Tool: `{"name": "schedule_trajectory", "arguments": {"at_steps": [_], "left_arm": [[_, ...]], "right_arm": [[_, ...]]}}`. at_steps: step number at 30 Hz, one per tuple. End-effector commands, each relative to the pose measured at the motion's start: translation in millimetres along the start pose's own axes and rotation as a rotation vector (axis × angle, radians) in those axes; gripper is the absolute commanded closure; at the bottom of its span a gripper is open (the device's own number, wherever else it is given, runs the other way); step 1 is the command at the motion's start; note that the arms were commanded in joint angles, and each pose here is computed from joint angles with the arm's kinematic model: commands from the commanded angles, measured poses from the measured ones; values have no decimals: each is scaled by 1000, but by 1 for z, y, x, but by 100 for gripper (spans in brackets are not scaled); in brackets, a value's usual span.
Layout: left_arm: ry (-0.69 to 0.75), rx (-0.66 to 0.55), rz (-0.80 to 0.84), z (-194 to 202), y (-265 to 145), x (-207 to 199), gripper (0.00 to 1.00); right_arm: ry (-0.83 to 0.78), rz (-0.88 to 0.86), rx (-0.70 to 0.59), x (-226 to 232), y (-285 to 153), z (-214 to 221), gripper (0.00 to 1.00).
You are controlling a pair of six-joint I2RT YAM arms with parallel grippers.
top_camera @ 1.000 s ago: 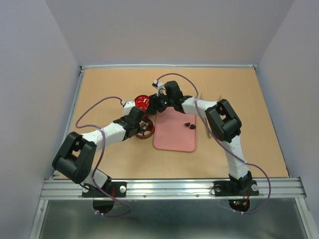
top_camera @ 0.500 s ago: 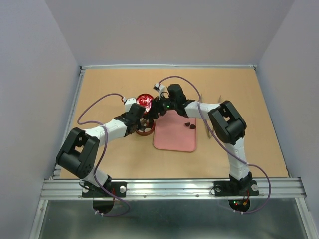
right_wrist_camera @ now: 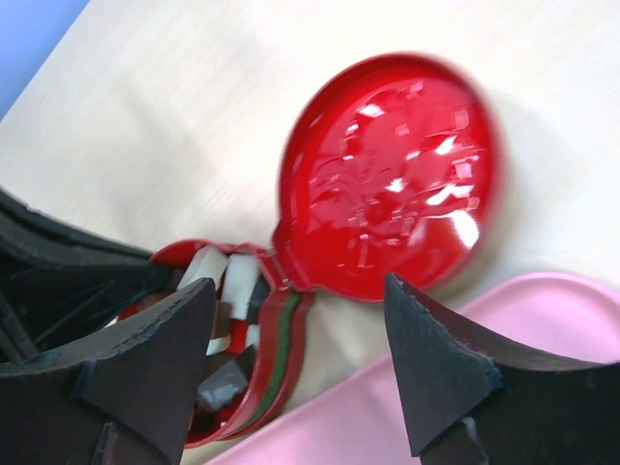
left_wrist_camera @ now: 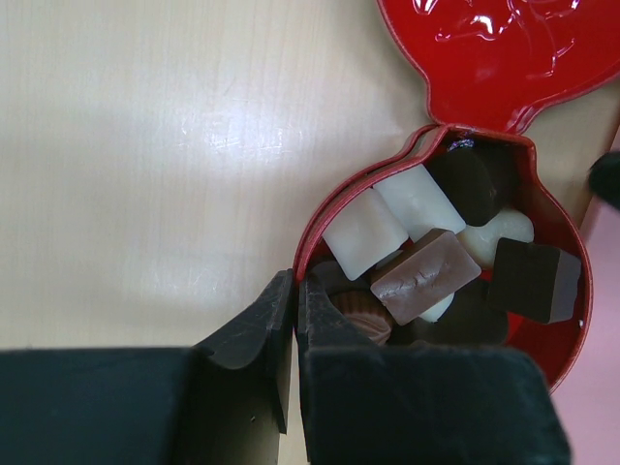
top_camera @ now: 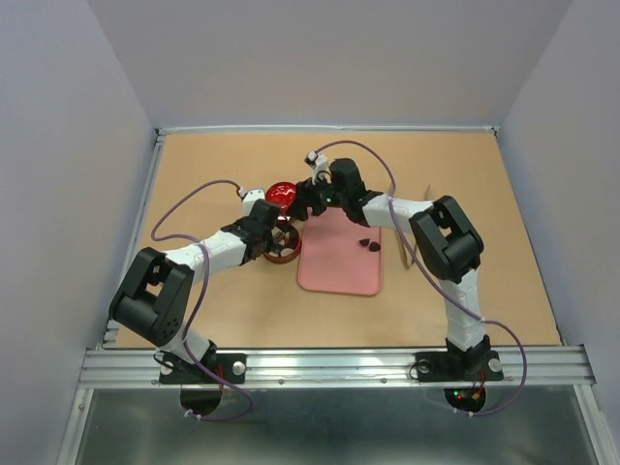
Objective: Pack the chocolate
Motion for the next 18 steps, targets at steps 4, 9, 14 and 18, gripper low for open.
{"name": "schedule_trajectory", "arguments": {"at_steps": [4, 9, 14, 18], "left_arm": [[6, -13, 15, -7, -1, -2, 99], [10, -11, 23, -8, -2, -3, 99], [17, -8, 25, -9, -1, -4, 99], [20, -5, 30, -9, -1, -4, 99]], "right_arm": [[-108, 157, -174, -5, -15, -56, 30], [-133, 213, -186, -16, -7, -61, 38], [-137, 228, -175, -24, 2, -58, 45], [-143, 251, -156, -32, 7, -54, 48]]}}
Point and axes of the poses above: each gripper's point midway between its finger pads, its own y axis out along the fingers, its own x axis along the line the jaws close on, z = x × y, the point moved 7 cm from there along -y, back along the fingers, and after that the axes turned 3 degrees about y, right-handed, at the moved point
